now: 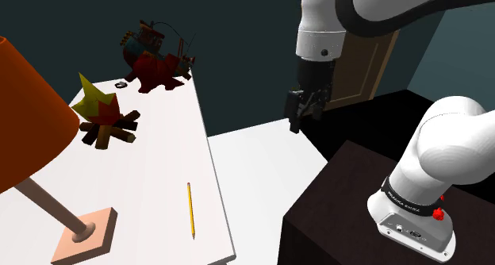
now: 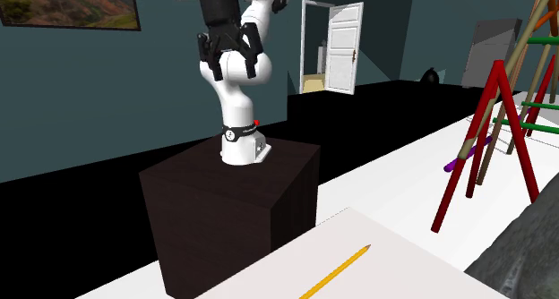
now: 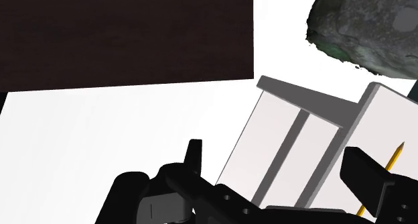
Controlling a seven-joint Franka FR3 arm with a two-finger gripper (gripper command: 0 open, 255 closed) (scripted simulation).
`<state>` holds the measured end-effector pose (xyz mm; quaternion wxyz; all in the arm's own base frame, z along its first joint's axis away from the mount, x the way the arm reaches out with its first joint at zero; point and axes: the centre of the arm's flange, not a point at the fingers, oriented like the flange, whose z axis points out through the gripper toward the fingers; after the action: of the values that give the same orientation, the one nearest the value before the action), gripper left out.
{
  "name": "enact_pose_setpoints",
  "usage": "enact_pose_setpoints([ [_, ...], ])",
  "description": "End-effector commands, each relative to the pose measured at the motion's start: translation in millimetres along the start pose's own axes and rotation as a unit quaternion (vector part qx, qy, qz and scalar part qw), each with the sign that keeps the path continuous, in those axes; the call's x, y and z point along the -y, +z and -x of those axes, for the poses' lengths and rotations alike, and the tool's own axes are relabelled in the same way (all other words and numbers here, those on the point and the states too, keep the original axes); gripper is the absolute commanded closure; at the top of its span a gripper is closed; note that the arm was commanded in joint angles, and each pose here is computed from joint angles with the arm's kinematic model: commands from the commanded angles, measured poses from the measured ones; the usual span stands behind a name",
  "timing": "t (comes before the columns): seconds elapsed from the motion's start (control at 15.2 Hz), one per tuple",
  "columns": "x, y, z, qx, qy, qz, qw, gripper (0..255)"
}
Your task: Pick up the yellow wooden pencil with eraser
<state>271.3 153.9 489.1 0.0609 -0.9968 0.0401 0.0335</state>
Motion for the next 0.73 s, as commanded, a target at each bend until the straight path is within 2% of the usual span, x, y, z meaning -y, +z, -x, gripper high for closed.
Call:
enact_pose_setpoints([
  [0.0, 23, 16, 4, -0.007, 0.015, 0.002, 0.9999, 0],
  [0.66, 134, 93, -8, -0.039, 0.081, 0.017, 0.9958, 0],
])
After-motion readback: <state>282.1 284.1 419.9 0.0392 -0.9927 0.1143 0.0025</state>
